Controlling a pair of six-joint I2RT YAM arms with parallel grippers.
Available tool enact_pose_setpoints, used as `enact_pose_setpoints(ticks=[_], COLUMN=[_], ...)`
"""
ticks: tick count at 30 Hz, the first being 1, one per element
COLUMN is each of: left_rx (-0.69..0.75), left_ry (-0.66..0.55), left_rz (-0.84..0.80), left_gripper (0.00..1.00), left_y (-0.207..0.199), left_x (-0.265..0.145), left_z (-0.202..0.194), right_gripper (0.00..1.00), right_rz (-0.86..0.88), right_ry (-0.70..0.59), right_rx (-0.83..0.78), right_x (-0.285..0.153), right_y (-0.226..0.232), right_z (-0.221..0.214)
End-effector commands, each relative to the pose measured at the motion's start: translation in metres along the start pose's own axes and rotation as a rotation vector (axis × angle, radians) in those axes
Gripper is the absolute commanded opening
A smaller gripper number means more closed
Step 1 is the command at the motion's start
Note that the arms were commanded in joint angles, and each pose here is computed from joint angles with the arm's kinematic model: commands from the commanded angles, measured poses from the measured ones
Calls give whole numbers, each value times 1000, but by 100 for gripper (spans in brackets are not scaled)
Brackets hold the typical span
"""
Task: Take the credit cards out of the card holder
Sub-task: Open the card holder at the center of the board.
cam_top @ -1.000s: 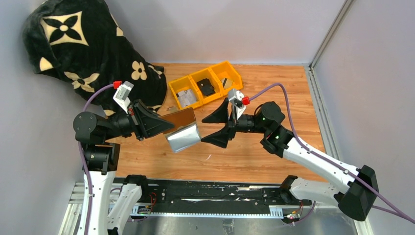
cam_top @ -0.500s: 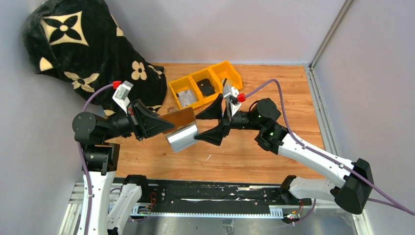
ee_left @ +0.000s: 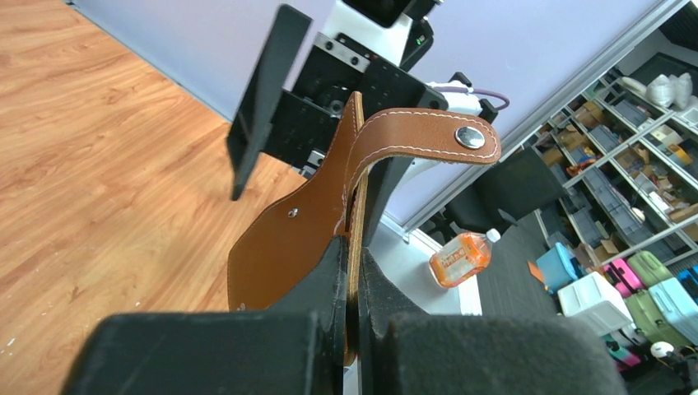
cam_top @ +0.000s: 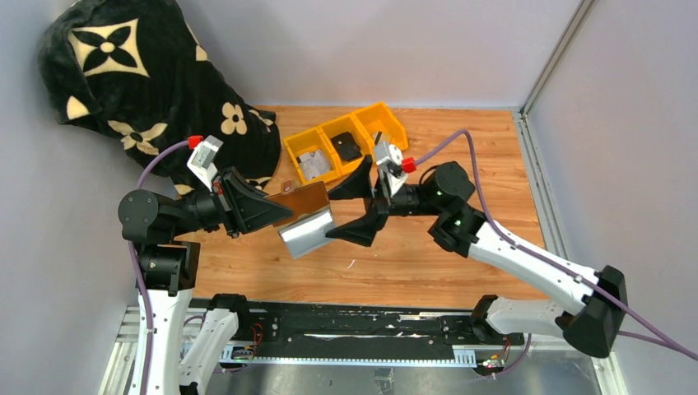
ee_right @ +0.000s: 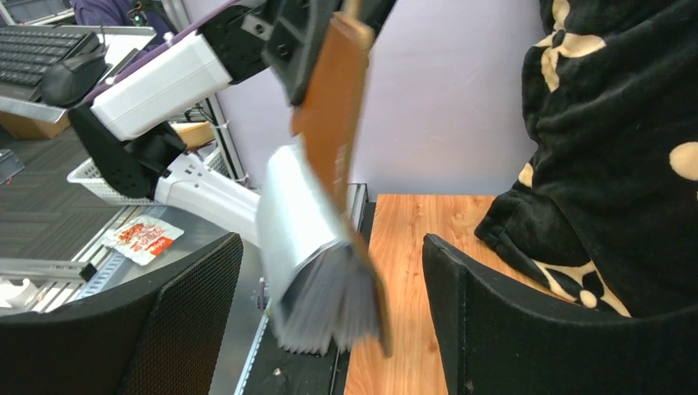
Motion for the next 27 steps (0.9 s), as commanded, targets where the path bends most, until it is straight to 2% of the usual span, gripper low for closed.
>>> enact_pose_setpoints(ticks=[1,13,27], left_rx=[46,51,60], left_ry=[-5,-15,-22], left_rz=[-27,-37,-49], left_gripper=[0,0,0], left_y=[-13,-25,-34], left_x=[0,-1,0], left_z=[5,10,15], right_gripper=[84,84,84], right_rz=[25,-41,-31], right_ry=[-5,-12,-20], right_rx=[-51,-34,-44], right_x=[-19,-22,-15], right_y=[22,16,9], right_z=[-1,-16,-19])
Point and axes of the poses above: each gripper's point midway between its finger pads, its own x axis out along the fingers, its own y axis along the line the jaws close on, z = x × y, the point moved 9 cm from there along -x, back along the fingers, and after that the axes turned 1 degree about -x, right-handed, at the moved point
